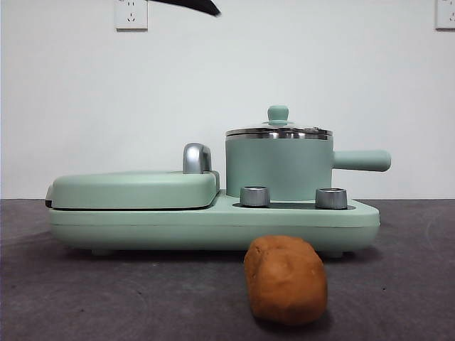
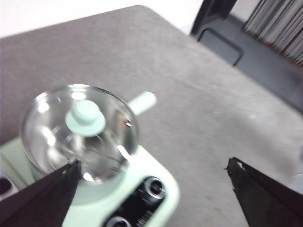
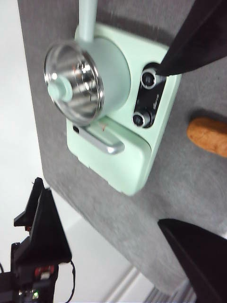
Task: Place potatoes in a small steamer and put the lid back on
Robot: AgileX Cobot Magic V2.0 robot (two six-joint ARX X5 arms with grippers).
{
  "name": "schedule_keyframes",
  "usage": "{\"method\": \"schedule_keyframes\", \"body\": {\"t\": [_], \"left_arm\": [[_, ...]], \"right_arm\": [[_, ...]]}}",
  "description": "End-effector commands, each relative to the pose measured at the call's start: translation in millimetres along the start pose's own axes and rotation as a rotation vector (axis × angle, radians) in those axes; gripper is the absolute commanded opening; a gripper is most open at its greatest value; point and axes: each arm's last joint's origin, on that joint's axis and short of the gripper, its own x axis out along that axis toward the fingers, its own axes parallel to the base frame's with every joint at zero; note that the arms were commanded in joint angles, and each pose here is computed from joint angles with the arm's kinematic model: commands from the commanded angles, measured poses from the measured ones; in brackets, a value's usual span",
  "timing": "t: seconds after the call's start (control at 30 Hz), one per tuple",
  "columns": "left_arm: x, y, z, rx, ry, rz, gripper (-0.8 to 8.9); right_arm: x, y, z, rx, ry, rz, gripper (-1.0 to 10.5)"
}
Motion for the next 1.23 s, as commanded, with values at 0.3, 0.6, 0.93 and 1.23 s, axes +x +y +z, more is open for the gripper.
{"method": "schedule_keyframes", "body": {"t": [0.3,0.6,0.93,1.23], "left_arm": [[82,10,-2,0.17,-0.074,0.109,5.0],[125,24,-13,0.173,-0.124,0.154,4.95],[156,36,-30,0.169,-0.098,0.159,4.85],[165,40,-36,0.163,-0.086,0.16,3.24]], "right_arm": [[-3,2,5,-0.006,-0.029,-0.045,4.8],[-3,2,5,-0.01,-0.029,-0.045,4.8],[-3,2,5,-0.014,-0.027,-0.039,4.8],[-3,2,4,-0.015,-0.026,-0.039,4.8]]}}
